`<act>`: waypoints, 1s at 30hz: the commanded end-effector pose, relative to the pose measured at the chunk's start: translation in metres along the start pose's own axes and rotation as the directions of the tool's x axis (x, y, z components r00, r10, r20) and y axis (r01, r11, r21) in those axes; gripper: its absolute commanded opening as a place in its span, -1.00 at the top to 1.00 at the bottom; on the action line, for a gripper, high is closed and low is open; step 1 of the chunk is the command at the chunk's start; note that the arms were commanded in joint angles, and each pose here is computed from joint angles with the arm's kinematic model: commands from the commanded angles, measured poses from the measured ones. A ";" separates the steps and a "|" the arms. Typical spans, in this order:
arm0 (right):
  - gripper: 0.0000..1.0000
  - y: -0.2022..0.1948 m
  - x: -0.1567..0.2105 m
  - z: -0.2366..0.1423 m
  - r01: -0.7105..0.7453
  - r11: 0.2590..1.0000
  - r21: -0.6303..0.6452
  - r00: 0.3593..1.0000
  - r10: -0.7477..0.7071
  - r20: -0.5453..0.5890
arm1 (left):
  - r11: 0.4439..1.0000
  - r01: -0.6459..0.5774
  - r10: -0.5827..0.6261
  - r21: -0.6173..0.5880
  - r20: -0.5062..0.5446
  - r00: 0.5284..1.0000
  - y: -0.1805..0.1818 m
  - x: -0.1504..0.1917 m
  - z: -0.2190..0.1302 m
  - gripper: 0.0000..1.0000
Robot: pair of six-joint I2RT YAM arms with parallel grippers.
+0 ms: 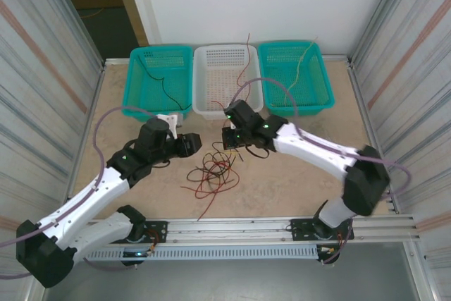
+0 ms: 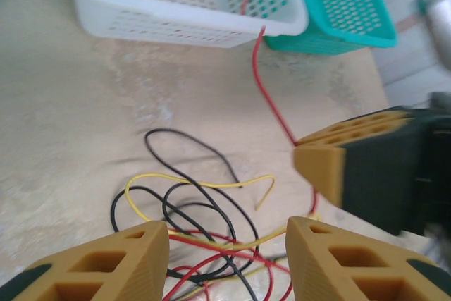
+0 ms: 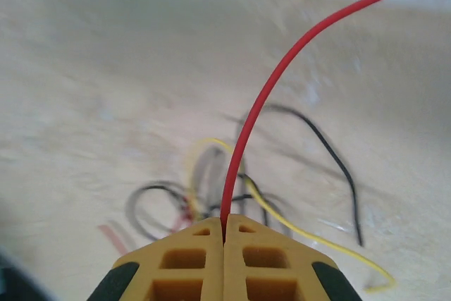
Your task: Untangle the cables
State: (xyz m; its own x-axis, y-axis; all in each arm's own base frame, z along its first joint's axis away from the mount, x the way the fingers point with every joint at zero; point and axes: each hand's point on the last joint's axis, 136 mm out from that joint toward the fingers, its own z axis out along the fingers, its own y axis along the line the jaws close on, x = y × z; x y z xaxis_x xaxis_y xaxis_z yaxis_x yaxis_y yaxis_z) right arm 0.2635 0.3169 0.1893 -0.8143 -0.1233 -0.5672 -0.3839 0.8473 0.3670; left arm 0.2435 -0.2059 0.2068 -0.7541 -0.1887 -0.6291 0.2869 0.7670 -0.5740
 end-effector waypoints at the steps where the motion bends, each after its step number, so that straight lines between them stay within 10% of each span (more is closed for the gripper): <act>1: 1.00 0.027 -0.036 -0.050 0.070 0.992 -0.105 0.979 -0.048 0.199 | 0.976 -0.086 0.068 0.201 0.094 0.993 -0.046 -0.025 -0.014 0.02; 13: 1.00 0.047 -0.106 -0.169 0.126 0.963 -0.237 0.864 0.010 0.503 | 0.861 -0.233 0.153 0.452 0.208 0.966 -0.119 -0.051 -0.024 -0.22; 23: 0.97 0.058 -0.129 -0.222 0.140 0.915 -0.380 0.803 0.120 0.584 | 0.873 -0.333 0.274 0.356 0.206 0.939 -0.128 -0.043 0.001 -0.48; 30: 0.95 0.059 -0.130 -0.230 0.135 0.905 -0.404 0.800 0.141 0.583 | 0.864 -0.331 0.263 0.379 0.220 0.939 -0.133 -0.045 0.002 -0.12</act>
State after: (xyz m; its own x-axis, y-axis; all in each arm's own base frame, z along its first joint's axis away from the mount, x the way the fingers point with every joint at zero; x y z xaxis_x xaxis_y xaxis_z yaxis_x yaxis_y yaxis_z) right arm 0.2536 0.2688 0.4247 -0.4769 0.2662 -0.8377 -0.6056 0.5913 0.5326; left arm 0.2379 -0.2987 0.2903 -0.5538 -0.0815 -0.8287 0.6917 0.5090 -0.5123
